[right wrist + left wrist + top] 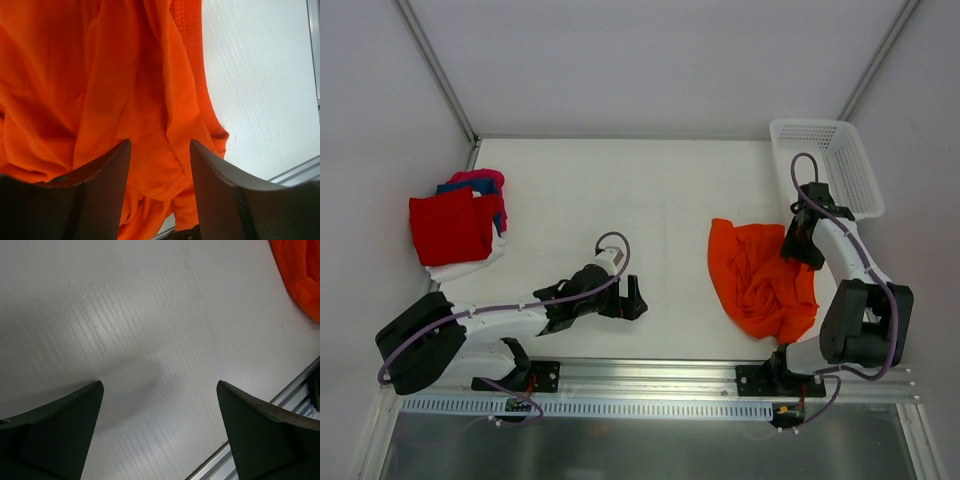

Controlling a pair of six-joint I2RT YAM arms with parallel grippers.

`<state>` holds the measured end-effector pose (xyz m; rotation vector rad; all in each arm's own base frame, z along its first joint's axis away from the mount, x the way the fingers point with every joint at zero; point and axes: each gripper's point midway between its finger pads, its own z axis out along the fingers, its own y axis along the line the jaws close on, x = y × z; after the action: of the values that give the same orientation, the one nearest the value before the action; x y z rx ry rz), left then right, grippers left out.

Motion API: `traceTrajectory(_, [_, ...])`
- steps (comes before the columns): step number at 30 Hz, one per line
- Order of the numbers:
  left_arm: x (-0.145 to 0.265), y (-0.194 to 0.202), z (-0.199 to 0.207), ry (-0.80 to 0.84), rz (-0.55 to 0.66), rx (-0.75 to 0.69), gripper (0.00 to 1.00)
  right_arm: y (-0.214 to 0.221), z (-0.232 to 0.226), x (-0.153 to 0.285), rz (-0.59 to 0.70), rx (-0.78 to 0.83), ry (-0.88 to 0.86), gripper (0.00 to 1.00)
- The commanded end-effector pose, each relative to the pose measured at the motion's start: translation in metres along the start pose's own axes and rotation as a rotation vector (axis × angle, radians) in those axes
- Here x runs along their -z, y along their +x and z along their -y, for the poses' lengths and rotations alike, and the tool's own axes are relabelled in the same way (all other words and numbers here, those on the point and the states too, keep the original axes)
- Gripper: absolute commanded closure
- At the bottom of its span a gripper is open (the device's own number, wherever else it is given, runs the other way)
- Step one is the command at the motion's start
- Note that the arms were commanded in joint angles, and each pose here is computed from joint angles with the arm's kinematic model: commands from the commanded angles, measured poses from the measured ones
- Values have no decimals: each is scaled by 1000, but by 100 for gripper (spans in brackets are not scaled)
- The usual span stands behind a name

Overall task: Fold and stack the t-shirts
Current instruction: Move the tshirt to the center of the board

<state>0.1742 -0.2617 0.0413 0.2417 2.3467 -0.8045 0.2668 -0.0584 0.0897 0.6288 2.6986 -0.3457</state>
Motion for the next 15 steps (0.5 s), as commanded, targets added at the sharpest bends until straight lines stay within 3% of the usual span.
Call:
traceTrajectory(1, [-5, -12, 34, 127, 6, 0, 1, -1, 8, -11, -19, -1, 71, 46])
traceTrajectory(15, [-18, 2, 40, 172, -61, -8, 1, 8, 13, -45, -91, 40, 190, 55])
